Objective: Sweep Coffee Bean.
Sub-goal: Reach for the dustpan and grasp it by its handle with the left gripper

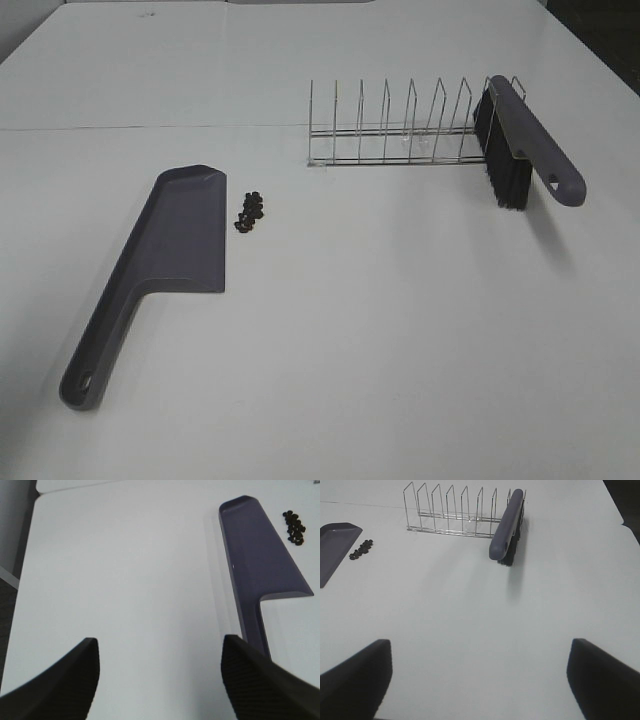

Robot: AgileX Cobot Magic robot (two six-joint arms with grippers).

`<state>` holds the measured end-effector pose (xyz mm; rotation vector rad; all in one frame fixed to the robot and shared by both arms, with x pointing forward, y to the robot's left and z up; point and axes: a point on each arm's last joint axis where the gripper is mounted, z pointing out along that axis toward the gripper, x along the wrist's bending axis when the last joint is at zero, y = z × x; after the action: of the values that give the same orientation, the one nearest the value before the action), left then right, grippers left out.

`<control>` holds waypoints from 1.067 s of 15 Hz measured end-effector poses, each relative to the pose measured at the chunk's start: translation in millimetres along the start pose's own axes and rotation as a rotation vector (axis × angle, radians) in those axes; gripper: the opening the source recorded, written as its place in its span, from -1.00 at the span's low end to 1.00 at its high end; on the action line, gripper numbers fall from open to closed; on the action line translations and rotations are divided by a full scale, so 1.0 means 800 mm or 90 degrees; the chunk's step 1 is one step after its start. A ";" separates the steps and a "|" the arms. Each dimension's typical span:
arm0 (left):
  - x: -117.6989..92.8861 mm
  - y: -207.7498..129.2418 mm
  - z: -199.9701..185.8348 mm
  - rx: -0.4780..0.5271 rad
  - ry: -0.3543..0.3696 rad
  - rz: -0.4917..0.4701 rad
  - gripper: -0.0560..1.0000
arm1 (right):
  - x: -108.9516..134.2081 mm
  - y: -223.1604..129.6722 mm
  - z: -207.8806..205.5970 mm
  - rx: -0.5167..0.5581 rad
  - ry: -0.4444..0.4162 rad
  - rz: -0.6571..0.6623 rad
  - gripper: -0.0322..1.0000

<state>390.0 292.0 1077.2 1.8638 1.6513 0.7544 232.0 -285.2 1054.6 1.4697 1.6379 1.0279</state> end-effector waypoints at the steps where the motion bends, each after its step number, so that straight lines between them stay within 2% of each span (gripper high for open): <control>1: -0.003 0.020 0.041 0.049 -0.016 -0.013 0.31 | 0.000 0.000 0.000 0.000 0.000 0.000 0.62; 3: -0.008 0.036 0.083 0.108 -0.040 -0.044 0.31 | 0.000 0.000 0.000 0.000 0.000 0.000 0.62; 7: -0.016 0.059 0.139 0.173 -0.075 -0.101 0.31 | 0.000 0.000 0.000 0.000 0.000 0.000 0.62; 10: -0.025 0.062 0.183 0.289 -0.108 -0.140 0.31 | 0.000 0.000 0.000 0.000 0.000 0.000 0.62; 13: -0.049 0.054 0.223 0.411 -0.123 -0.129 0.31 | 0.000 0.000 0.000 0.000 0.000 0.000 0.62; 15: -0.071 0.050 0.240 0.443 -0.118 -0.116 0.31 | 0.000 0.000 0.000 0.000 0.000 0.000 0.62; 16: -0.088 0.042 0.257 0.471 -0.097 -0.095 0.31 | 0.000 0.000 0.000 0.000 0.000 0.000 0.62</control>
<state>552.8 212.8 952.7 2.1510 2.1083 -0.0983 232.0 -285.2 1054.6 1.4697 1.6379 1.0279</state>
